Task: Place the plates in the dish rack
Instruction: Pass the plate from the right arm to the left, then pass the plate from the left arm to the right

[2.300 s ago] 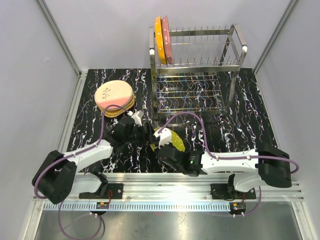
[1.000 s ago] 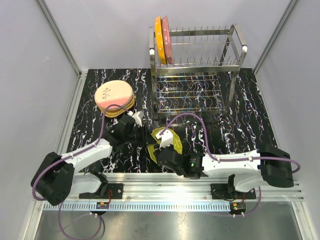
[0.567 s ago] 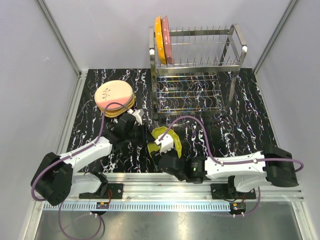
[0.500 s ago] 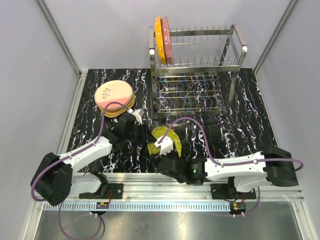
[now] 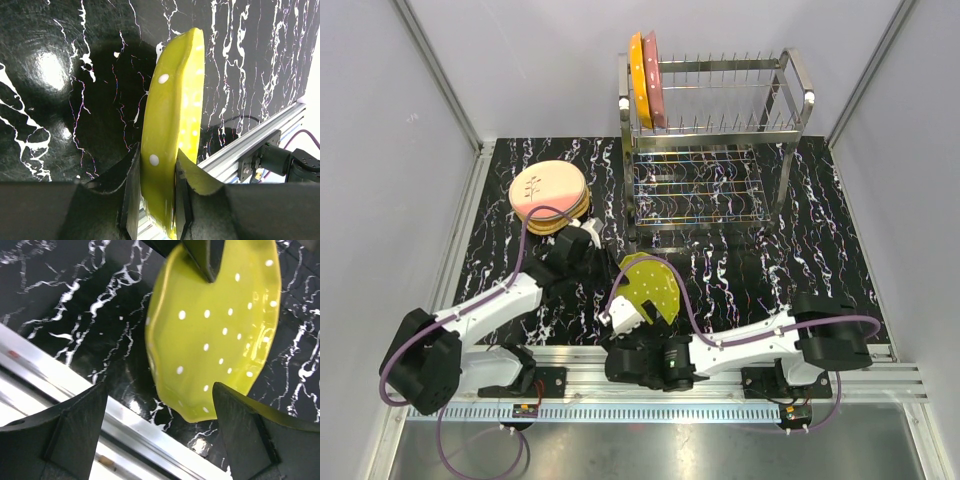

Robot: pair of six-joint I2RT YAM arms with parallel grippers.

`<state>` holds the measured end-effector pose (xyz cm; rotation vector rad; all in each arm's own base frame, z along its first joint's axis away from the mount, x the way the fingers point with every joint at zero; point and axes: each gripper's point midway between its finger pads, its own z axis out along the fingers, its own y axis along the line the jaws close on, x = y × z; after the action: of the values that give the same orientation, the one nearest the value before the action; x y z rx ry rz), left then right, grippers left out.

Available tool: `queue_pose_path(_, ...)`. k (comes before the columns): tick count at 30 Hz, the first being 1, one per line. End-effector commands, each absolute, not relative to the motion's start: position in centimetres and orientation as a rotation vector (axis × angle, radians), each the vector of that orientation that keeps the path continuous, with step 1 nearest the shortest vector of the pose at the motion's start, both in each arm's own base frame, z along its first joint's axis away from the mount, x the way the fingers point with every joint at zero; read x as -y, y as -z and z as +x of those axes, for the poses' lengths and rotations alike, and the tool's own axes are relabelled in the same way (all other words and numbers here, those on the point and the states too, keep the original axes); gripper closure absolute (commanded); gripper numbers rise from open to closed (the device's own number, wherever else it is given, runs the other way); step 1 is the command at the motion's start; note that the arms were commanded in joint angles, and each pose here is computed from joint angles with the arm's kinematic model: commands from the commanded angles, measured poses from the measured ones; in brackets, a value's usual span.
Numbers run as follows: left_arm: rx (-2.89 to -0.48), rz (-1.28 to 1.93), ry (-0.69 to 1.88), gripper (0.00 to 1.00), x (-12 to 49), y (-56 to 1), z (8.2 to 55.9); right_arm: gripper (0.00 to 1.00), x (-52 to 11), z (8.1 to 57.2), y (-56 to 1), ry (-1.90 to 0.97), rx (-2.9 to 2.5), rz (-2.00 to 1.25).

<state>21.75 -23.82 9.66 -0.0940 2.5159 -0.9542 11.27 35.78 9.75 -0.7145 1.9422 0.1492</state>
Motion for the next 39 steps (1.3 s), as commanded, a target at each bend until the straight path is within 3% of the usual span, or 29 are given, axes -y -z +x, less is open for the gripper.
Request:
queue_pose_path(1, -2.361, -0.081, 1.060, 0.75, 25.2, -14.9, 23.4, 0.08, -35.7, 12.4, -11.2, -0.104, -1.896, -0.601)
queue_pose_path(15, -2.352, -0.067, 1.104, 0.75, 25.2, -17.1, 22.5, 0.11, -34.4, 14.8, -8.1, 0.036, -1.909, -0.661)
queue_pose_path(19, -2.345, -0.064, 1.122, 0.75, 25.3, -17.6, 22.3, 0.17, -34.5, 15.0, -7.9, 0.045, -1.909, -0.672)
queue_pose_path(26, -2.337, -0.050, 1.131, 0.75, 25.5, -18.0, 22.4, 0.36, -34.4, 15.1, -8.9, 0.068, -1.904, -0.670)
queue_pose_path(31, -2.334, -0.029, 1.140, 0.73, 25.8, -18.3, 22.6, 0.60, -34.1, 15.2, -10.4, 0.065, -1.890, -0.656)
queue_pose_path(34, -2.334, -0.025, 1.150, 0.61, 26.1, -18.5, 22.8, 0.70, -34.3, 15.1, -11.4, 0.021, -1.884, -0.640)
queue_pose_path(39, -2.321, -0.038, 1.157, 0.47, 26.4, -18.8, 23.3, 0.78, -34.7, 14.6, -12.4, -0.048, -1.885, -0.655)
